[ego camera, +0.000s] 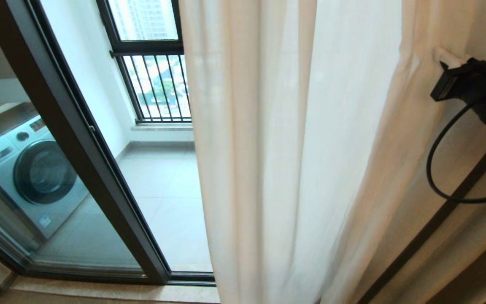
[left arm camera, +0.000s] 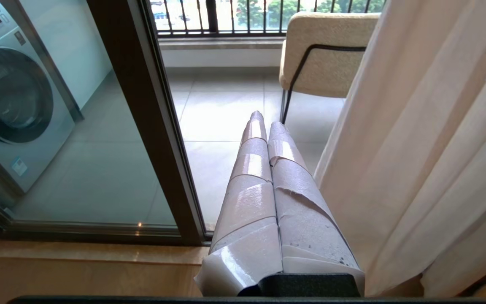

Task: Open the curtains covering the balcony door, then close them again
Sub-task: Pull the inner curtains open on both sides

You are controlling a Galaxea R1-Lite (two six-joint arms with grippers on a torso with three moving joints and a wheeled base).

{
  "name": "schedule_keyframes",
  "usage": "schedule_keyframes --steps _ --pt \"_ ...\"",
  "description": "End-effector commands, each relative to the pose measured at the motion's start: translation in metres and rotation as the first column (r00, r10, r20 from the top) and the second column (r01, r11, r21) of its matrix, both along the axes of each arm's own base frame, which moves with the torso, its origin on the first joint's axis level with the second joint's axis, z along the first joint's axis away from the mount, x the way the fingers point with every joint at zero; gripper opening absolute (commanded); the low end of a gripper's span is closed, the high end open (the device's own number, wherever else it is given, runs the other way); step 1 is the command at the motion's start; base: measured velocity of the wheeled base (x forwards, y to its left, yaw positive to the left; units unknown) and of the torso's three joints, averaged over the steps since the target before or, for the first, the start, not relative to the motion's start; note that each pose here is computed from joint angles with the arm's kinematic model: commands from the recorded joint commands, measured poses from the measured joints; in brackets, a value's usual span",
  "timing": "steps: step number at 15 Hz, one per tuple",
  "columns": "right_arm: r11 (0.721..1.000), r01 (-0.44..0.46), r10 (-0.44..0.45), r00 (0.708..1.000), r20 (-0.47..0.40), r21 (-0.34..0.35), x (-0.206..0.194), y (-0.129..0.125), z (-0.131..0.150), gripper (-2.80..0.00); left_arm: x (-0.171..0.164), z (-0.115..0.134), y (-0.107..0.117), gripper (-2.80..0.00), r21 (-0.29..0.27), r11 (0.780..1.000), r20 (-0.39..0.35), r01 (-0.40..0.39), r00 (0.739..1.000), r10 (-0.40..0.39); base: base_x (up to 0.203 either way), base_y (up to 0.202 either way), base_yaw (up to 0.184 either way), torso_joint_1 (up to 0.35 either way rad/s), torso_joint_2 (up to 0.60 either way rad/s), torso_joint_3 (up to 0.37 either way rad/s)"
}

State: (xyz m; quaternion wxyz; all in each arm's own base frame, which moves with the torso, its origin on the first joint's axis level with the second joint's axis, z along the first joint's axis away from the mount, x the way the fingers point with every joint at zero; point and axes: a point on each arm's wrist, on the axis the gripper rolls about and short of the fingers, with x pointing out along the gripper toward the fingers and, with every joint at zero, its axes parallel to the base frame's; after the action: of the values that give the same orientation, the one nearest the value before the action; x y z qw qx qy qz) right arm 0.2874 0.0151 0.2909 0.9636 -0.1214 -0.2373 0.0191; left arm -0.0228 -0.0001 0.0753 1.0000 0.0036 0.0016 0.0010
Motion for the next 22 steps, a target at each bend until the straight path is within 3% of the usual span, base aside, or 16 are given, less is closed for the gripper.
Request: schedule_keyframes --steps 1,8,13,17,22 --pt "1.000 -0.001 0.001 1.000 0.011 -0.001 -0.001 0.000 0.001 -2.80 0.000 0.000 0.000 -2.80 0.000 1.000 0.000 -0.002 1.000 0.002 0.000 0.000 0.000 0.000 0.00 0.000" --pt "1.000 -0.002 0.002 1.000 0.014 -0.001 -0.001 0.000 0.002 -2.80 0.000 0.000 0.000 -2.80 0.000 1.000 0.000 -0.001 1.000 0.001 0.000 0.000 0.000 0.000 0.00 0.000" --pt "1.000 0.014 -0.014 0.997 0.070 0.000 -0.010 -0.005 0.022 -2.80 0.000 0.000 0.000 -2.80 0.000 1.000 0.000 -0.001 1.000 0.001 0.000 0.000 0.000 0.000 0.00 0.000" --pt "0.993 0.116 -0.115 0.991 0.072 -0.001 -0.021 -0.034 0.039 -2.80 0.000 0.000 0.000 -2.80 0.000 1.000 0.000 -0.001 1.000 0.001 0.000 0.000 0.000 0.000 0.00 0.000" --pt "0.966 0.259 -0.258 0.962 0.094 -0.005 -0.048 -0.088 0.052 -2.80 0.000 0.000 0.000 -2.80 0.000 1.000 0.000 -0.001 1.000 0.001 0.000 0.000 0.000 0.000 0.00 0.000"
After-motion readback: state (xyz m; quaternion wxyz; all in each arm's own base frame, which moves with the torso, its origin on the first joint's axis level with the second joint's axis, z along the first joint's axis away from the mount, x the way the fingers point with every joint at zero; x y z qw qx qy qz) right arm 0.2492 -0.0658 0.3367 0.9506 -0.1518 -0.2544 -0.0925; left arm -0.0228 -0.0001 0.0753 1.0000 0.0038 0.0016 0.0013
